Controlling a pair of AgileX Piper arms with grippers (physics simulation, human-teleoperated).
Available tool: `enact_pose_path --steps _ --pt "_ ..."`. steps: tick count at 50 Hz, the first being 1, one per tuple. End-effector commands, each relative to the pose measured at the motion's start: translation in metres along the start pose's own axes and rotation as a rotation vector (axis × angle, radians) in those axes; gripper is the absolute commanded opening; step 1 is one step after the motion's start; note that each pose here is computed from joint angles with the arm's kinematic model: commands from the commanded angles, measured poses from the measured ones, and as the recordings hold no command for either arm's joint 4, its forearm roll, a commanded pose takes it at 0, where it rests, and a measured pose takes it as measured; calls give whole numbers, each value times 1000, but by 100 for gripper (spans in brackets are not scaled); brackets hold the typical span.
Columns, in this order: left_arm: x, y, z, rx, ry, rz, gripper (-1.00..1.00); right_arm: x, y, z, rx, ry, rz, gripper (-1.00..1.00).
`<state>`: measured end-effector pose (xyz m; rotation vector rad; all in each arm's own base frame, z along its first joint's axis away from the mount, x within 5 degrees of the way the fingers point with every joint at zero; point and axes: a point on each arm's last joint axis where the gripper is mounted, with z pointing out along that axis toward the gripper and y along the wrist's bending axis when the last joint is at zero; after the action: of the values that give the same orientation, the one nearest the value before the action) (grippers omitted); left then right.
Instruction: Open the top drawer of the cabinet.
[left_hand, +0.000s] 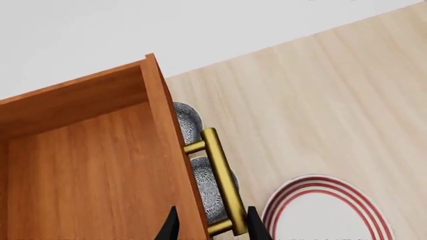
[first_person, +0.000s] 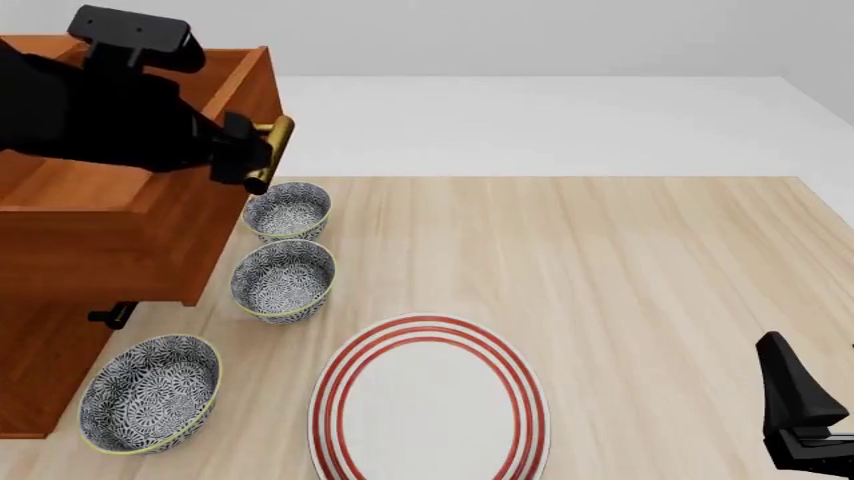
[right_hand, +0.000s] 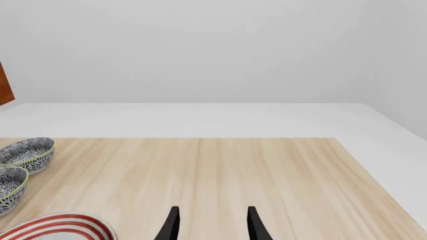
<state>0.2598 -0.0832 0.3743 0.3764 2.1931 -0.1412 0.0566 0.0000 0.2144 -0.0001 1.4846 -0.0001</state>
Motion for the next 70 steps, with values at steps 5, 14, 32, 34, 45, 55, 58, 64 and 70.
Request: enact_pose_path --steps 5,14,32,34,45,55,58,64,70 --pt "-15 -5 -22 25 -48 1 100 0 0 0 0 0 0 100" --pt "-29 -2 -40 19 -88 -10 100 0 0 0 0 0 0 100" --pt "-36 -5 -66 30 -135 -15 100 0 0 0 0 0 0 100" --pt "-37 -5 -69 29 -143 -17 100 0 0 0 0 0 0 100" --pt "-37 -6 -87 38 -183 -22 100 0 0 0 0 0 0 100" --pt "-29 -11 -104 64 -222 -48 100 0 0 0 0 0 0 100" --pt "-28 -13 -110 74 -232 -52 100 0 0 0 0 0 0 100" --pt "-28 -13 -118 77 -248 -58 100 0 0 0 0 0 0 100" --pt "-30 -12 -128 79 -266 -58 100 0 0 0 0 0 0 100"
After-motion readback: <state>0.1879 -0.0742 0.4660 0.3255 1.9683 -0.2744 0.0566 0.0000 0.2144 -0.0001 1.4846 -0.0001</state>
